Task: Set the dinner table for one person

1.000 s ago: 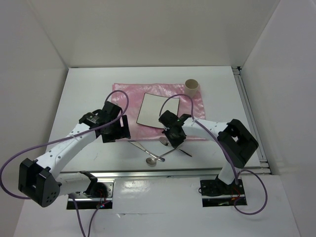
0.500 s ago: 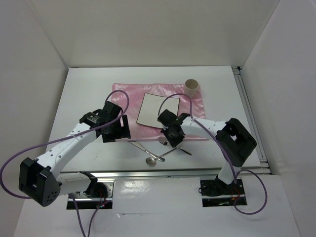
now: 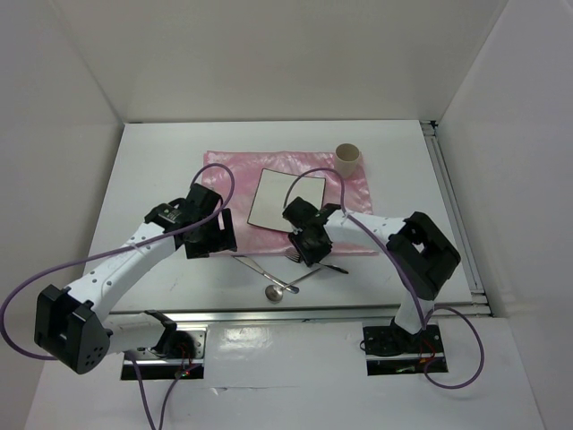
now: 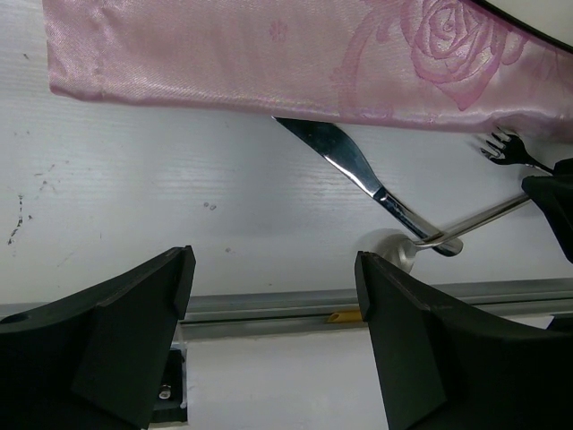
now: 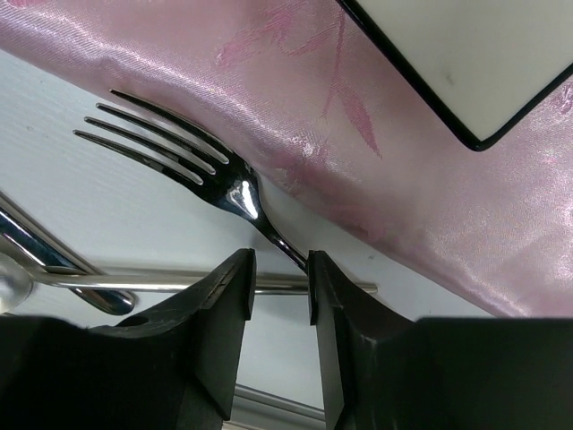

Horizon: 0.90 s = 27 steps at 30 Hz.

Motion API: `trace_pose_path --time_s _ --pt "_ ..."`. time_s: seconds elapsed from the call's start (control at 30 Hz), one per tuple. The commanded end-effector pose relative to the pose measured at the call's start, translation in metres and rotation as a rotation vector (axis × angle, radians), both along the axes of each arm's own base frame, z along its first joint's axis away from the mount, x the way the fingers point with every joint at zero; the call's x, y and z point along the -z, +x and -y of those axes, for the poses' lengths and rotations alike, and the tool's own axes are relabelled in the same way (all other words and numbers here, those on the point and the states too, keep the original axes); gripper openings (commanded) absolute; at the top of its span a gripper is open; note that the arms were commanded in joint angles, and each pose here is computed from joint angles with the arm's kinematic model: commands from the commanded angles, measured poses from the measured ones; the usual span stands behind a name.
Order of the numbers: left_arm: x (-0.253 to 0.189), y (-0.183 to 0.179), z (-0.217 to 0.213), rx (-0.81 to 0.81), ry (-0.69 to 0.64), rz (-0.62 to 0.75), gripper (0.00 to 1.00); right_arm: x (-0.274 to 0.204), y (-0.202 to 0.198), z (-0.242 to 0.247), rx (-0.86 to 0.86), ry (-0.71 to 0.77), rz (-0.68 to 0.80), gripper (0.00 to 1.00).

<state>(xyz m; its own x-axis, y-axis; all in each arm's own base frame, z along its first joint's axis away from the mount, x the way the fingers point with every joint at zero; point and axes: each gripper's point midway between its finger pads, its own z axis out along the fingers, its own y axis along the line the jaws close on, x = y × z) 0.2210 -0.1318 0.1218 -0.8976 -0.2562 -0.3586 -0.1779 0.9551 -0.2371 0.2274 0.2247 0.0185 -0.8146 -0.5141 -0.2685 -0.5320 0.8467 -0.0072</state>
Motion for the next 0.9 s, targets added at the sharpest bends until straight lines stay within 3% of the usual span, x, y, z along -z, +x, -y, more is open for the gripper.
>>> trace_pose_path --time_s 0.0,0.5,0.87 --pt "-0.007 0.008 0.003 0.006 -0.002 0.033 0.90 -0.005 0.010 -0.007 -0.014 -0.004 0.051 0.42" --pt "-0.004 0.008 0.003 0.014 0.002 0.034 0.90 -0.036 0.015 -0.019 -0.060 0.029 0.125 0.41" --pt "-0.003 0.007 0.001 0.010 0.009 0.038 0.90 -0.007 0.007 -0.010 -0.091 -0.020 0.081 0.42"
